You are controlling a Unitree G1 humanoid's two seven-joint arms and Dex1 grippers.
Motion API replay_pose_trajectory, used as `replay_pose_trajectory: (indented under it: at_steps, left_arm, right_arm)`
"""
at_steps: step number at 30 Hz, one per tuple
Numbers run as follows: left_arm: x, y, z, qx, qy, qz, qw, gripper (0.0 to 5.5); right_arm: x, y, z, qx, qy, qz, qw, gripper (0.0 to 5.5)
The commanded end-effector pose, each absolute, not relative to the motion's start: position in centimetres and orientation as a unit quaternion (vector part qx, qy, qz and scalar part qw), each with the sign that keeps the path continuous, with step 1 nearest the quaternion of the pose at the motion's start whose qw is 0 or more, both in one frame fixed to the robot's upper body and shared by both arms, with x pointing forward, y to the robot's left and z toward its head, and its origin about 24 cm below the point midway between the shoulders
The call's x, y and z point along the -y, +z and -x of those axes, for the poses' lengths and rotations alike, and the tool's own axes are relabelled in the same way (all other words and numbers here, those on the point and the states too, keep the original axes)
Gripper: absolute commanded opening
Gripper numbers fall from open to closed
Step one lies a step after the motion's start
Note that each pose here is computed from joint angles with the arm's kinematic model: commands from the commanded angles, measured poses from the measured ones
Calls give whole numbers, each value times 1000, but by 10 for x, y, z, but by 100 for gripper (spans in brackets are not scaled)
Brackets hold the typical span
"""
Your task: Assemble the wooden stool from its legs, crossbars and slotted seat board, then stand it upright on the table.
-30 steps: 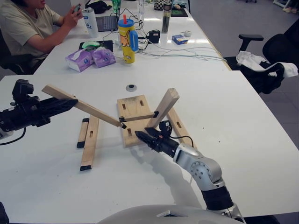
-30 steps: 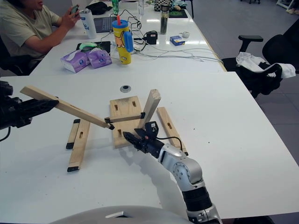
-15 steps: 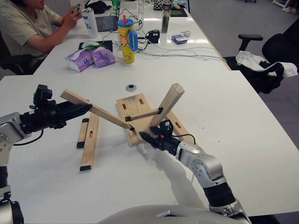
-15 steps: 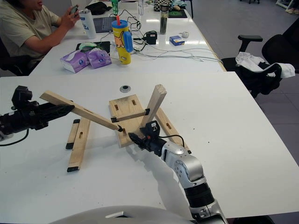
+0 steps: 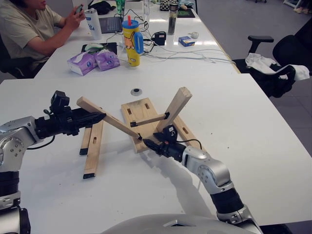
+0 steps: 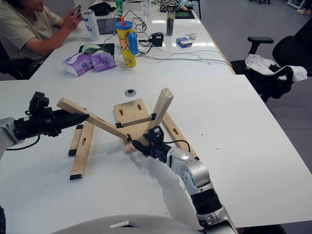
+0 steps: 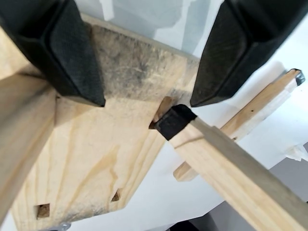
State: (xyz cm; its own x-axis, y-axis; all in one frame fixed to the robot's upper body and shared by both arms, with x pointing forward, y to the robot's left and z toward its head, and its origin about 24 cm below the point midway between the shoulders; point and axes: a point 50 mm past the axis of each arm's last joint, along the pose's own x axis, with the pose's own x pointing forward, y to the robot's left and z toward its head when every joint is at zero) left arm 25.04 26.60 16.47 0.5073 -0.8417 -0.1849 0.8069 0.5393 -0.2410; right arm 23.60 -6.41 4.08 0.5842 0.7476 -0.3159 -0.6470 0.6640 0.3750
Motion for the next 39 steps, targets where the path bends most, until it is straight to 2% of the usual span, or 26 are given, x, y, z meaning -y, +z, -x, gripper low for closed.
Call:
replay_pose_trajectory:
  at_steps: [1, 8, 17, 22, 30, 34, 39]
  left_arm:
    - [-256, 178, -254, -151, -494, -19, 856, 207]
    - [-241, 170, -252, -191, -509, -105, 832, 206]
    - [-229, 168, -261, -203, -525, -179, 807, 206]
    - [-215, 167, -261, -221, -565, -205, 768, 206]
    - [-201, 148, -267, -219, -583, -183, 761, 206]
    - [-190, 135, -276, -210, -590, -138, 767, 206]
    - [-181, 114, -273, -205, -601, -76, 769, 206]
  right_arm:
    - [68, 14, -224, -308, 382, -90, 867, 330]
    - [69, 10, -221, -325, 379, -70, 864, 330]
    - [78, 1, -215, -367, 377, -30, 850, 330]
    - [78, -1, -213, -374, 380, -28, 846, 330]
    - [76, -3, -210, -385, 386, -30, 838, 330]
    - [75, -6, -209, -390, 392, -28, 833, 330]
    - [75, -10, -209, -399, 394, -28, 828, 330]
